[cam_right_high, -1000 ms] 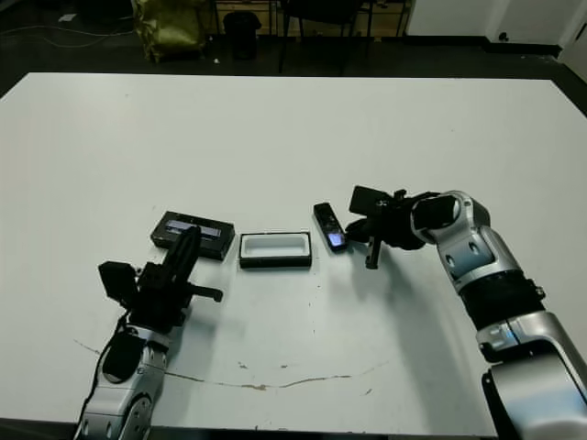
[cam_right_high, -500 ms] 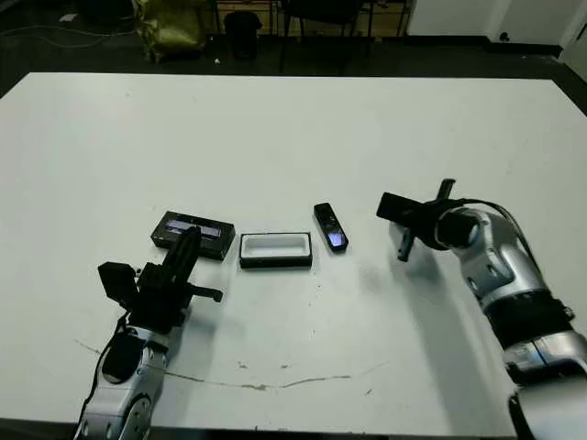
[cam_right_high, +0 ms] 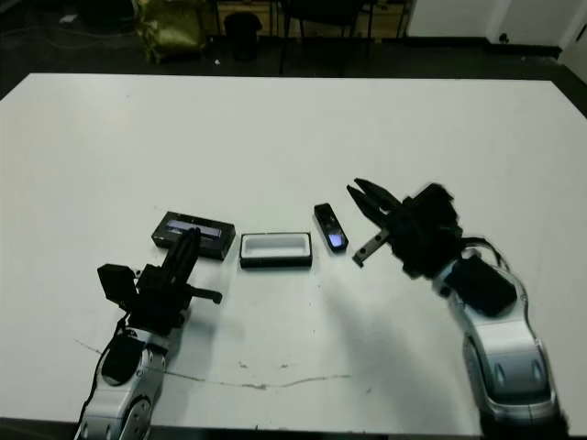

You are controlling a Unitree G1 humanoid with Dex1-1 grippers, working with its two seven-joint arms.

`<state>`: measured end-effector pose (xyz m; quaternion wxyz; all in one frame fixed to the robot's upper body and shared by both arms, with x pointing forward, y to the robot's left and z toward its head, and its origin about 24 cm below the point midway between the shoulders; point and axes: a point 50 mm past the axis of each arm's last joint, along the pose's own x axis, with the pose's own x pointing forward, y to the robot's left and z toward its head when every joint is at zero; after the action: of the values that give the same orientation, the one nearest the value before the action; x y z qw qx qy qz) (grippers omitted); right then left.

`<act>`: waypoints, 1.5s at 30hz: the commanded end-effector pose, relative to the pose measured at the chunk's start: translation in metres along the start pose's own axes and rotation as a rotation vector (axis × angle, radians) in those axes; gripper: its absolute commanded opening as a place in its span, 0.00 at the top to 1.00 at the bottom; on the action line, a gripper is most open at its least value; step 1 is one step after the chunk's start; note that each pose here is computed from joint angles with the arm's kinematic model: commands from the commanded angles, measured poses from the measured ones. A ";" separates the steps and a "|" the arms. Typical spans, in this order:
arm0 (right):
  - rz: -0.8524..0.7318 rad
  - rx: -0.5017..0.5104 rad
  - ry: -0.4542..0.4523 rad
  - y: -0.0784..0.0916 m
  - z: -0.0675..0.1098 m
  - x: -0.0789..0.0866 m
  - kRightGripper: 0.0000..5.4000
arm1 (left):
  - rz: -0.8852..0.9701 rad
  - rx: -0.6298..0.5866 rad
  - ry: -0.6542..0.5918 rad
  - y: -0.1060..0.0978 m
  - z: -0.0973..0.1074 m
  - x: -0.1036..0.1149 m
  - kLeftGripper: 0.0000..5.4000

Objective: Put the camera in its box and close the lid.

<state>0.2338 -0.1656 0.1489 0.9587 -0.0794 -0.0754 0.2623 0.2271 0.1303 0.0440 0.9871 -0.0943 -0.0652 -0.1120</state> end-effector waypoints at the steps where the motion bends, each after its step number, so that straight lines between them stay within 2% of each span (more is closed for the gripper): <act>1: -0.071 0.067 0.034 0.006 -0.006 -0.010 0.90 | 0.016 0.013 0.031 0.004 -0.006 -0.004 1.00; 4: -0.118 0.075 0.091 0.012 -0.018 -0.012 0.77 | 0.019 0.015 0.037 0.003 -0.006 -0.004 1.00; 11: -0.171 -0.003 0.161 0.025 -0.048 -0.006 0.49 | 0.015 0.017 0.032 0.002 -0.006 -0.004 1.00; 23: -0.218 -0.015 0.239 0.034 -0.059 0.016 0.00 | 0.016 0.016 0.038 0.002 -0.007 -0.004 1.00; 33: -0.240 -0.014 0.306 0.029 -0.064 0.028 0.00 | 0.016 0.008 0.038 0.002 -0.007 -0.004 1.00; 45: -0.269 0.057 0.337 0.025 -0.077 0.040 0.00 | 0.017 0.013 0.045 0.003 -0.006 -0.004 1.00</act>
<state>0.2677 -0.1299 0.0767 0.9853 -0.0856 0.0750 0.1274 0.2268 0.1298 0.0429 0.9881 -0.0884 -0.0623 -0.1093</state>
